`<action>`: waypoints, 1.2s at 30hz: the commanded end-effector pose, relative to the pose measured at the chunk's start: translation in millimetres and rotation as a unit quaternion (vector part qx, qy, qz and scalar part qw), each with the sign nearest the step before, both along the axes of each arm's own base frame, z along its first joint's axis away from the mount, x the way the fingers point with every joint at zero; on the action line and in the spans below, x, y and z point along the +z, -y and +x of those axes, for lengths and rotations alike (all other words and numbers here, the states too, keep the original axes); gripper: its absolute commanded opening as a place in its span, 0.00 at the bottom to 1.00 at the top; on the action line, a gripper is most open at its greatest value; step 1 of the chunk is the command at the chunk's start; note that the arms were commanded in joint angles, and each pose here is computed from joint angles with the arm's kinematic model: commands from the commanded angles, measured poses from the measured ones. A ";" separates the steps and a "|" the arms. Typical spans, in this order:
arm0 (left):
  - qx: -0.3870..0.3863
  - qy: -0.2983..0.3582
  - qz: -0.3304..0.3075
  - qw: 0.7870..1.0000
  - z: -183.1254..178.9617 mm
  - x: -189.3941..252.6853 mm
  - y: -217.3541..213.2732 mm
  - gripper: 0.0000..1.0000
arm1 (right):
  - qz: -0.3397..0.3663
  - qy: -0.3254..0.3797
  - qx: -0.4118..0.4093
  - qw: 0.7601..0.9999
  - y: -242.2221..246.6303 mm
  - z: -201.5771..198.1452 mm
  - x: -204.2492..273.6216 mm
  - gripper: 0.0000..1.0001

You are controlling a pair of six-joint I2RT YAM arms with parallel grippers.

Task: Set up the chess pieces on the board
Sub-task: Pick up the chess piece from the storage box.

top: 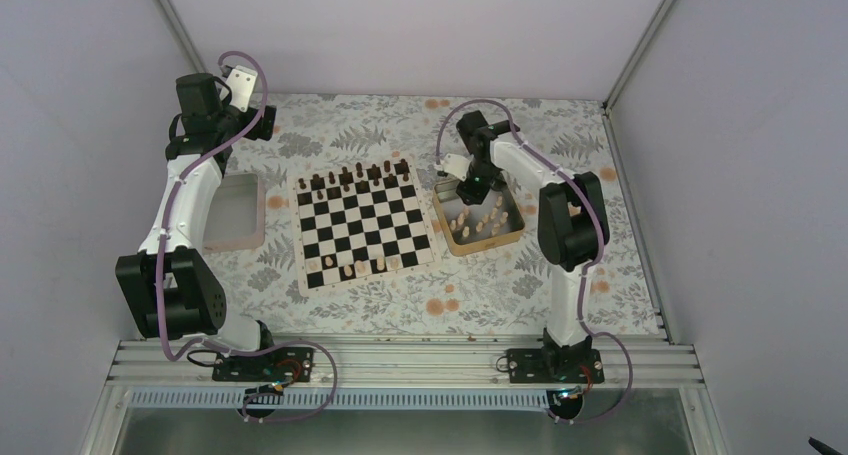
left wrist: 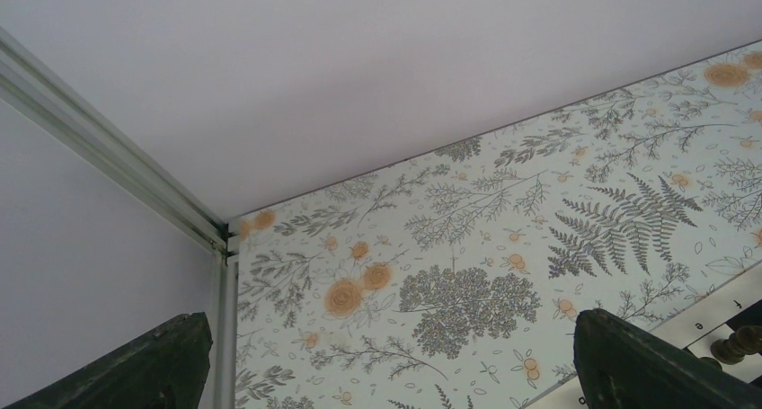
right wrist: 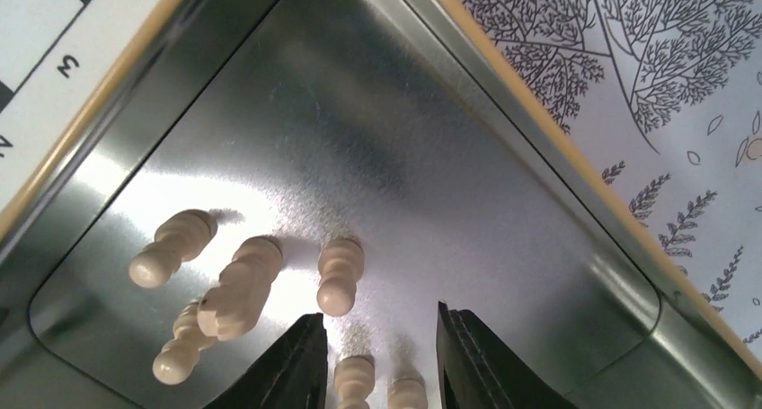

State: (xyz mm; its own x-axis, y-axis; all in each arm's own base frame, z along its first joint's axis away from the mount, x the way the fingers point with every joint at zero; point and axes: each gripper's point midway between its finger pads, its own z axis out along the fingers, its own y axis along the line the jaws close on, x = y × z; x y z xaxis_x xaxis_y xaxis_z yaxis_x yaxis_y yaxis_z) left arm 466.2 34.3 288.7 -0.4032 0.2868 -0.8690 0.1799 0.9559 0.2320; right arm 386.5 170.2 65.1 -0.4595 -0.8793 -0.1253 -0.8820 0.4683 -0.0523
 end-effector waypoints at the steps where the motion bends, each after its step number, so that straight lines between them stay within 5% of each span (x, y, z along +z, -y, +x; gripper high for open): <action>1: 0.001 0.013 -0.001 1.000 2.8 10.9 -0.4 1.00 | 0.016 0.000 0.003 1.000 -7.5 2.8 -7.7 0.34; 23: -0.001 0.009 0.000 1.000 4.5 7.5 0.1 1.00 | 0.014 -0.042 -0.002 0.999 -1.3 -6.7 -34.2 0.34; 32: -0.002 0.008 0.000 1.000 4.3 6.8 -0.1 1.00 | 0.003 -0.049 -0.007 0.999 3.9 -10.4 -30.1 0.22; 36: -0.002 0.009 0.000 1.000 4.4 6.9 -0.4 1.00 | 0.003 -0.039 -0.011 0.999 4.2 -7.4 -22.7 0.09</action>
State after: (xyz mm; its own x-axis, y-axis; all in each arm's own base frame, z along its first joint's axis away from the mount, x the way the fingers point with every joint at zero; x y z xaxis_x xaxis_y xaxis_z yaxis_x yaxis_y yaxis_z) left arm 466.2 34.3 288.6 -0.4036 0.2867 -0.8689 0.1799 0.9560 0.2319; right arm 377.6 170.6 35.7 -0.4739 -0.8752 -0.0970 -0.8803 0.4736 0.0272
